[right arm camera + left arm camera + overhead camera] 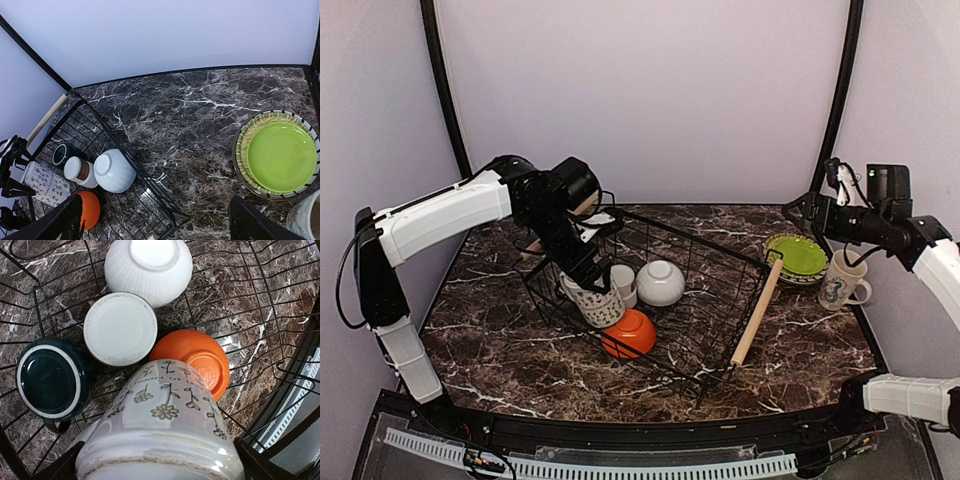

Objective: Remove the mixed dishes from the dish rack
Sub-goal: Grab the cup from the dish rack, then pass from the left arm to the right

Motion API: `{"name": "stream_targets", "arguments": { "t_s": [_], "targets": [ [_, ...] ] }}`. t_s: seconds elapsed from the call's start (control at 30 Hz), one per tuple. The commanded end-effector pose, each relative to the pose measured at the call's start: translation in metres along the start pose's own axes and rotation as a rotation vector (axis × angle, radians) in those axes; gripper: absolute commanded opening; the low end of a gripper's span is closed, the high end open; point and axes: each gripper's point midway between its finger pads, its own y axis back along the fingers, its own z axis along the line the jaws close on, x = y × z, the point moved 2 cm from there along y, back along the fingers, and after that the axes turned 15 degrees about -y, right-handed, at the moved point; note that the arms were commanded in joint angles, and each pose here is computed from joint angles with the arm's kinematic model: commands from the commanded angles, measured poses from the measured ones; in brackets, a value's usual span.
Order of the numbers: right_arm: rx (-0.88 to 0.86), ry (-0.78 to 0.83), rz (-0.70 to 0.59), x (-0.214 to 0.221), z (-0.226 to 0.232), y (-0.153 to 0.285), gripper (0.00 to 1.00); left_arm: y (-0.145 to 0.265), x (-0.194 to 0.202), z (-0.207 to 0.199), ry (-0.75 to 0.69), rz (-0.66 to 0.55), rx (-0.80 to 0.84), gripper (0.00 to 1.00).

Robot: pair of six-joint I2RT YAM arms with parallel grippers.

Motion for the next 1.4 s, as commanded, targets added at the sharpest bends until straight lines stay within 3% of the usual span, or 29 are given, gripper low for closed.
{"name": "stream_targets", "arguments": {
  "t_s": [0.0,0.57,0.77,0.8,0.83,1.0,1.37],
  "targets": [
    [-0.083,0.031,-0.010,-0.005,0.035,-0.007,0.99,0.053,-0.035,-0.005,-0.019,-0.234,0.016,0.01],
    [-0.265,0.210,0.167,0.046,0.138,-0.068,0.99,0.112,-0.073,0.010,0.164,-0.625,0.308,0.01],
    [-0.478,0.259,0.255,0.081,0.180,-0.072,0.99,0.130,-0.083,0.007,0.264,-0.773,0.511,0.01],
    [-0.518,0.269,0.263,0.086,0.186,-0.070,0.99,0.144,-0.092,0.008,0.230,-0.853,0.526,0.01],
    [-0.549,0.279,0.273,0.092,0.191,-0.069,0.98,0.137,-0.088,0.007,0.292,-0.838,0.597,0.01],
    [-0.703,0.332,0.314,0.118,0.217,-0.062,0.91,0.155,-0.099,0.006,0.284,-0.978,0.715,0.01],
    [-0.795,0.312,0.236,0.124,0.247,-0.065,0.87,0.163,-0.103,0.007,0.360,-1.088,0.888,0.01]
  ]
}}
